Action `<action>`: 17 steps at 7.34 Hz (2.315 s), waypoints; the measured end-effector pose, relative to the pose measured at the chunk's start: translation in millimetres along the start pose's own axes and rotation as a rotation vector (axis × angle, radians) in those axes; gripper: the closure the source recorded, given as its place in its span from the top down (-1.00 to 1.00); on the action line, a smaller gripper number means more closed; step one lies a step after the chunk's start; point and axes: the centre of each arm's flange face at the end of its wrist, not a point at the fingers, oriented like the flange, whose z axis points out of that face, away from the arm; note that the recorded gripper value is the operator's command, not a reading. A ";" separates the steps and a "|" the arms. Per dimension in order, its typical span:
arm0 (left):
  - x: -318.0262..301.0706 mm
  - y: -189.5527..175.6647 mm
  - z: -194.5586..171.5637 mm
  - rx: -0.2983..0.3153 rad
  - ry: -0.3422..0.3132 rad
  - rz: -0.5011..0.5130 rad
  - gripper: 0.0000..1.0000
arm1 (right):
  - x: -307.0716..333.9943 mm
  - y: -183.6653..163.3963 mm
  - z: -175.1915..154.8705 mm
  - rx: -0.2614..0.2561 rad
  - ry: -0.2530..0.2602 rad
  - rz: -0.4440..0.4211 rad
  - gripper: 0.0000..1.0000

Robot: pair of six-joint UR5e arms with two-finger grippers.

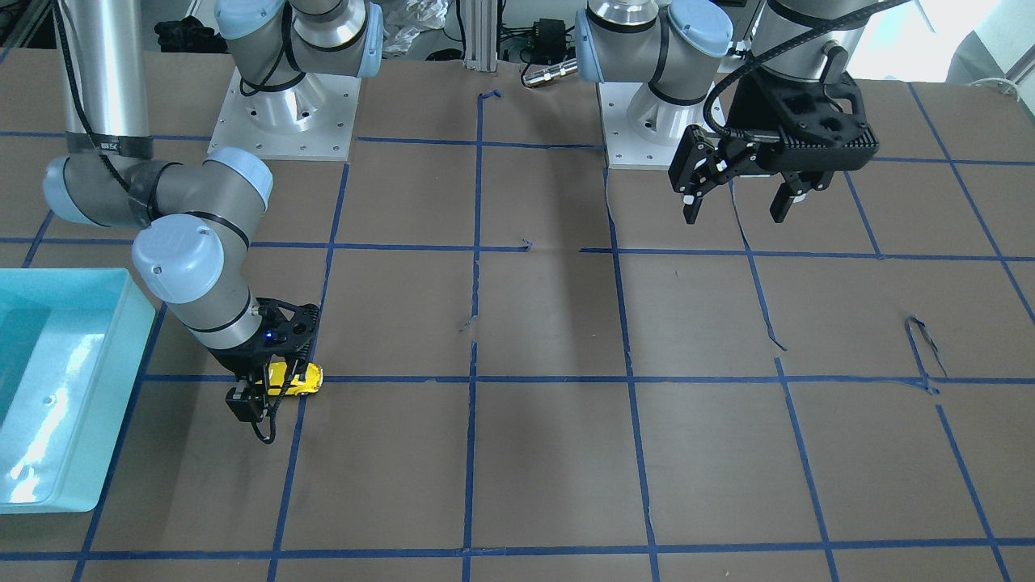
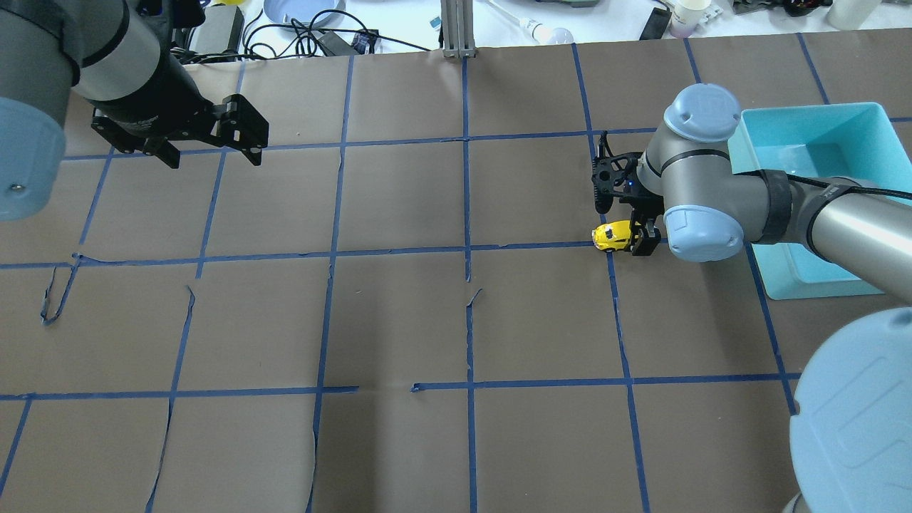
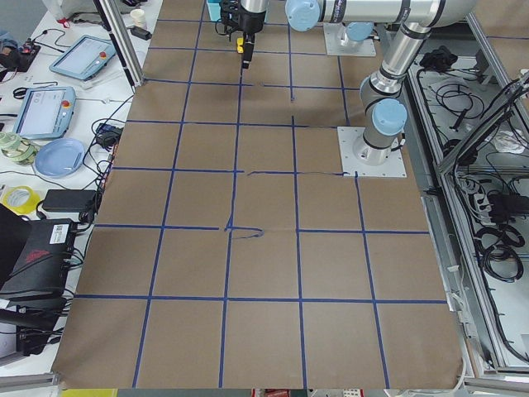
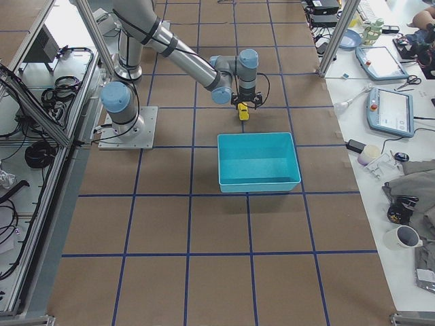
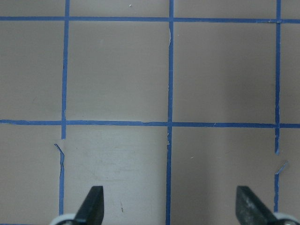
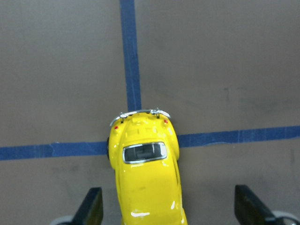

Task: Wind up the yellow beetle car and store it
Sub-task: 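Close the right gripper on the yellow car, then lift the car with the right gripper and carry it over the blue bin, then lower the car into the blue bin and open the right gripper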

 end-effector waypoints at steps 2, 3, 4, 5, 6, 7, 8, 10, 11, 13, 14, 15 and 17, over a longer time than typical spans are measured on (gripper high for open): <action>-1.4 -0.9 2.3 -0.004 -0.020 0.003 1.00 | 0.0 0.3 4.7 -0.001 -0.012 0.002 -1.00; -1.3 -1.0 3.0 -0.005 -0.021 0.003 1.00 | 0.4 0.5 4.8 -0.004 -0.012 0.007 -1.00; -1.1 -1.0 3.3 -0.006 -0.020 0.004 1.00 | 0.6 1.1 3.9 -0.009 -0.011 0.010 -1.00; -1.1 -1.0 3.6 -0.007 -0.019 0.004 1.00 | 1.1 1.4 0.9 -0.013 -0.008 0.010 -1.00; -1.0 -1.0 3.6 -0.007 -0.019 0.004 1.00 | 4.0 1.6 -5.3 -0.015 -0.008 0.010 -1.00; -1.0 -1.0 3.9 -0.007 -0.020 0.004 1.00 | 13.0 2.3 -21.6 -0.017 -0.006 0.012 -1.00; -1.2 -0.9 4.2 -0.008 -0.021 0.004 1.00 | 29.9 6.0 -54.3 -0.021 0.001 0.021 -1.00; -1.2 -0.8 4.4 -0.008 -0.022 0.004 1.00 | 66.7 30.8 -140.9 -0.043 0.007 0.060 -1.00; -1.2 -0.8 4.4 -0.009 -0.022 0.004 1.00 | 78.5 50.5 -178.8 -0.050 0.004 0.084 -1.00; -1.2 -0.7 4.5 -0.009 -0.022 0.004 1.00 | 88.8 120.6 -206.5 -0.049 -0.010 0.096 -1.00; -1.2 -0.7 4.5 -0.009 -0.022 0.004 1.00 | 88.5 156.8 -204.3 -0.051 -0.021 0.074 -1.00; -1.2 -0.7 4.5 -0.009 -0.022 0.004 1.00 | 85.5 189.5 -196.5 -0.053 -0.039 0.049 -1.00; -1.1 -0.7 4.5 -0.009 -0.022 0.005 1.00 | 81.8 244.1 -157.9 -0.040 -0.077 0.035 -1.00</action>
